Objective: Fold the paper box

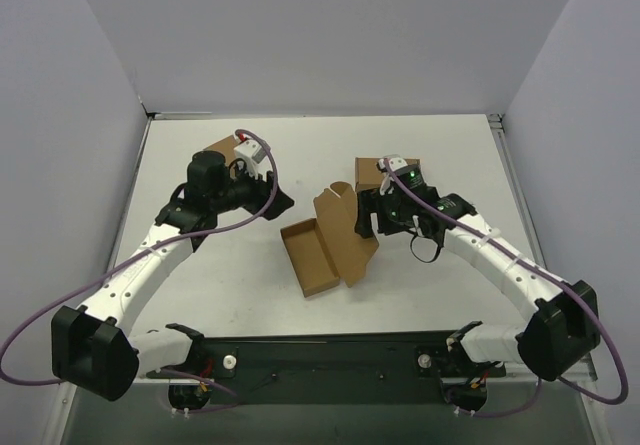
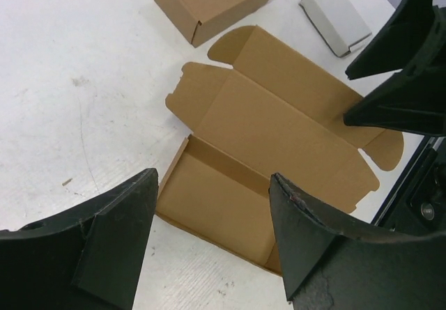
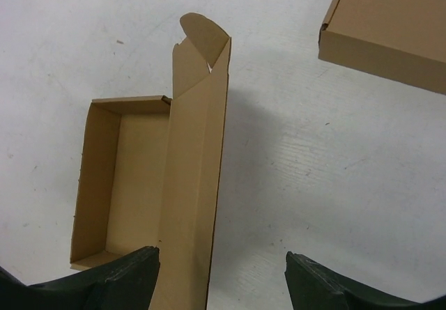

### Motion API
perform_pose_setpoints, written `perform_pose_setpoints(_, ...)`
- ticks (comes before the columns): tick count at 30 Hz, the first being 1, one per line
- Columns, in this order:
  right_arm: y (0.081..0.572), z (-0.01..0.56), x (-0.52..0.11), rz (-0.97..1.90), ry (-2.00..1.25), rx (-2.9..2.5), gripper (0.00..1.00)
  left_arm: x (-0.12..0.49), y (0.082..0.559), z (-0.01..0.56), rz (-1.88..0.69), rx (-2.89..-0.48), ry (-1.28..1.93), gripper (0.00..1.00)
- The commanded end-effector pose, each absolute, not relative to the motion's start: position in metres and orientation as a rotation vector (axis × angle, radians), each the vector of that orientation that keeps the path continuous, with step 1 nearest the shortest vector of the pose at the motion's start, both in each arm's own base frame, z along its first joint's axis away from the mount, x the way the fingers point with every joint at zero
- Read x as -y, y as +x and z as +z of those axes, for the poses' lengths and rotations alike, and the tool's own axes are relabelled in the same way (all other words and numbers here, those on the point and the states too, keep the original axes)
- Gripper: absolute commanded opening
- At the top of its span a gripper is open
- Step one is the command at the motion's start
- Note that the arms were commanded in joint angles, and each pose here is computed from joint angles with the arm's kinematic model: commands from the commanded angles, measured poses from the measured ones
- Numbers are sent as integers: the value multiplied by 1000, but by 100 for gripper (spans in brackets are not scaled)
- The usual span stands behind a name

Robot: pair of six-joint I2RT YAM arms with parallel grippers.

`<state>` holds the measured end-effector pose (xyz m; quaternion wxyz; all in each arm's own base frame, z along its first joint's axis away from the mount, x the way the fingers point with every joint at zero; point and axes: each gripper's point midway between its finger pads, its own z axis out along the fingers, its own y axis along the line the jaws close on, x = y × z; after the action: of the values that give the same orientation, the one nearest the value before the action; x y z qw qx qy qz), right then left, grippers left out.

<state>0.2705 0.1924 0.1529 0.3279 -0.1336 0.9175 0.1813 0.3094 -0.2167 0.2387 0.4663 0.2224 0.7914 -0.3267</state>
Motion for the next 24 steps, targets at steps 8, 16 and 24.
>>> perform_pose_setpoints(8,288,155,-240,655,-733,-2368,36,228,298,259,-910,-1840,654,75)
perform_pose_setpoints(16,278,165,-261,807,-971,-2312,6,231,281,258,-949,-1810,763,78)
perform_pose_setpoints(24,260,186,-261,828,-1191,-2230,0,214,289,251,-961,-1849,768,80)
